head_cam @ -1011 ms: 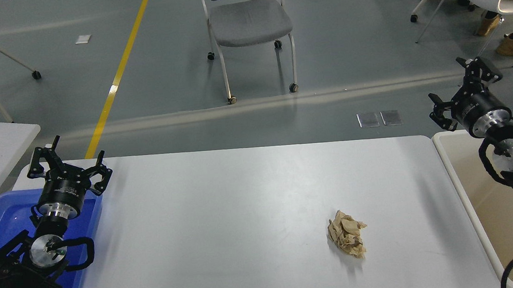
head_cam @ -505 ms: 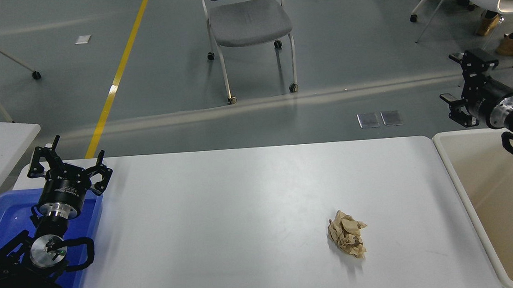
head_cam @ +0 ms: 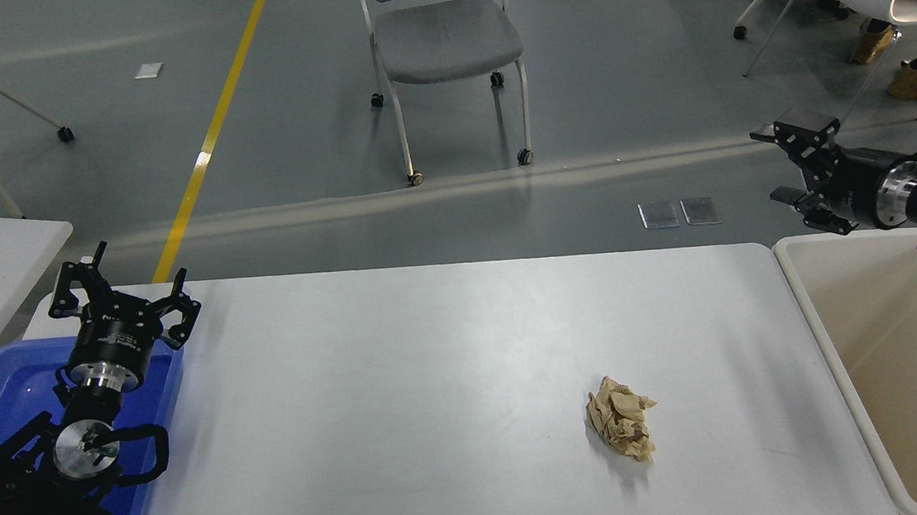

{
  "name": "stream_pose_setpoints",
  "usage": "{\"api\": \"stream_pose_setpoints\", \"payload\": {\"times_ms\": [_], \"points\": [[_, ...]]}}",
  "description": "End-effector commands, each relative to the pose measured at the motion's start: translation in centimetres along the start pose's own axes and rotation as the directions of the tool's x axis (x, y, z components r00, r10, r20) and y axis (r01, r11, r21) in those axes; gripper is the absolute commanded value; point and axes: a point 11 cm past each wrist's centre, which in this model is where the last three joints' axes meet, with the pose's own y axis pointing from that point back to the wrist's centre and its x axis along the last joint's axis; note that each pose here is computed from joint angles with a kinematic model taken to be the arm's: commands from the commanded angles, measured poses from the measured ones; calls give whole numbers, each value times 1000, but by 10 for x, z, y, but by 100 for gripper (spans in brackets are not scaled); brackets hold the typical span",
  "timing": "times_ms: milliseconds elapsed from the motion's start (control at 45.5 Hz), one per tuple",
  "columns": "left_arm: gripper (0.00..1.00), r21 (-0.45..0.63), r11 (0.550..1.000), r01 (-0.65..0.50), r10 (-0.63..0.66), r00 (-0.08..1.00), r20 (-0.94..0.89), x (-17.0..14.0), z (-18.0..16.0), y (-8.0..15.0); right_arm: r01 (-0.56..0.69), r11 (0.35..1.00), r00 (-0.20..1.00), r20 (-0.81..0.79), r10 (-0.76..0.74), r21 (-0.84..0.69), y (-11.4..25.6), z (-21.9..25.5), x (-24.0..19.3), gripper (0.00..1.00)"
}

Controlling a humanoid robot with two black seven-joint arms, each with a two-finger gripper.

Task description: Clean the table surface

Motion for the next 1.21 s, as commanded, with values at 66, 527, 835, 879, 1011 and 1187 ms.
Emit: {"api": "stream_pose_setpoints", "payload": {"times_ms": [66,527,835,879,1011,1187], "points": [[100,0,1000,1,-1,1000,0,0,0,0,277,960,930,-258,-260,30,-12,-59,-40,99],[100,0,1000,-1,1,1000,0,0,0,0,528,812,614,-548,-568,-250,-22,-51,-116,99],[100,0,1000,1,-1,1000,0,0,0,0,526,737,444,-602,-663,-424,-38,-29,-144,99],[100,0,1000,-1,1,1000,0,0,0,0,535,727,423,-609,-671,-430,-41,-30,-152,99],[100,0,1000,1,-1,1000,0,0,0,0,560,681,359,-603,-712,-471,-41,-18,-174,99],[100,0,1000,1,-1,1000,0,0,0,0,590,650,315,-605,-731,-478,-42,-14,-197,99]]}}
